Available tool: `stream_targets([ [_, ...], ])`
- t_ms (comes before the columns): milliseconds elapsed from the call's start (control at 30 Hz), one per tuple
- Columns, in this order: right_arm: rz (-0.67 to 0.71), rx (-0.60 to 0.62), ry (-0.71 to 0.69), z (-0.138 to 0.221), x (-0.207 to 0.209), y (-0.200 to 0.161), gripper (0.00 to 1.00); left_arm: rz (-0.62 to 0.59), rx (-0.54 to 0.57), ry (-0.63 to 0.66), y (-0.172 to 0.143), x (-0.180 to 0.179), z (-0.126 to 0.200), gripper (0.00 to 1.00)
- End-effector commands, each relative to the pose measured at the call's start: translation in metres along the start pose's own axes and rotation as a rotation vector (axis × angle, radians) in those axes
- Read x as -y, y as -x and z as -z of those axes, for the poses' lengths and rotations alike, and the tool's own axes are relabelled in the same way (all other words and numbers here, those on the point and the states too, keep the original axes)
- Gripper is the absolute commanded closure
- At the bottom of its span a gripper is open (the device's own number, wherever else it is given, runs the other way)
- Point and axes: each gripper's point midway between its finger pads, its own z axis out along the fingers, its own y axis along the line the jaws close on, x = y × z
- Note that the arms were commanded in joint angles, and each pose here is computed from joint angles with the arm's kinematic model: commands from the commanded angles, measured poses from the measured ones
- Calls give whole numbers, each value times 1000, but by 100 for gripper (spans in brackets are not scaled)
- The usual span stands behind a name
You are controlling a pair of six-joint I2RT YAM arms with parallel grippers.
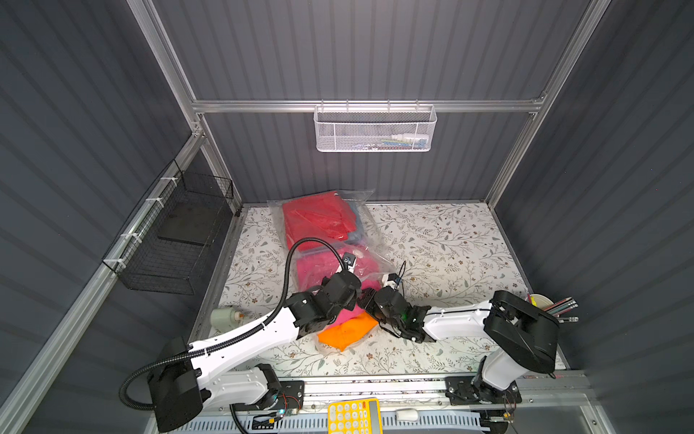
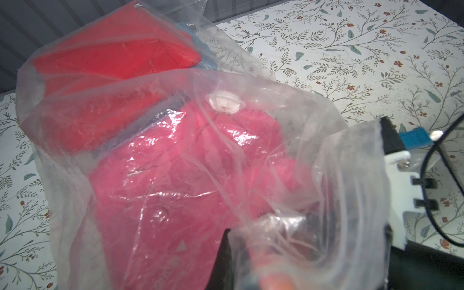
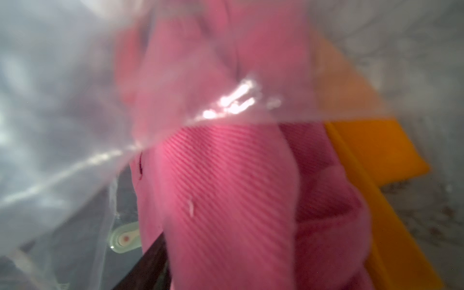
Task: Take the trousers out of the vacuum bag
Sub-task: Take out the trousers from the vacuum bag.
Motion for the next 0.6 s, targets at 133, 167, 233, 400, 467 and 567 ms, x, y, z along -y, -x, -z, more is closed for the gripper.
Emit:
stream_targets([
  [133,-9,62,20,-7,-9,21,29,17,10,22,0,-5,0,100],
  [167,-6,68,19,-8,-9,22,26,17,11,21,0,-5,0,100],
  [233,-3,74,30,-11,-11,24,23,16,9,22,0,-5,-1,100],
  [400,11,76,42,-17,-13,26,35,18,7,24,-1,-6,0,100],
  [467,27,83,62,-17,-19,28,46,18,8,24,-1,-6,0,100],
  [567,53,85,84,-15,-29,30,60,18,7,26,-1,-6,0,100],
])
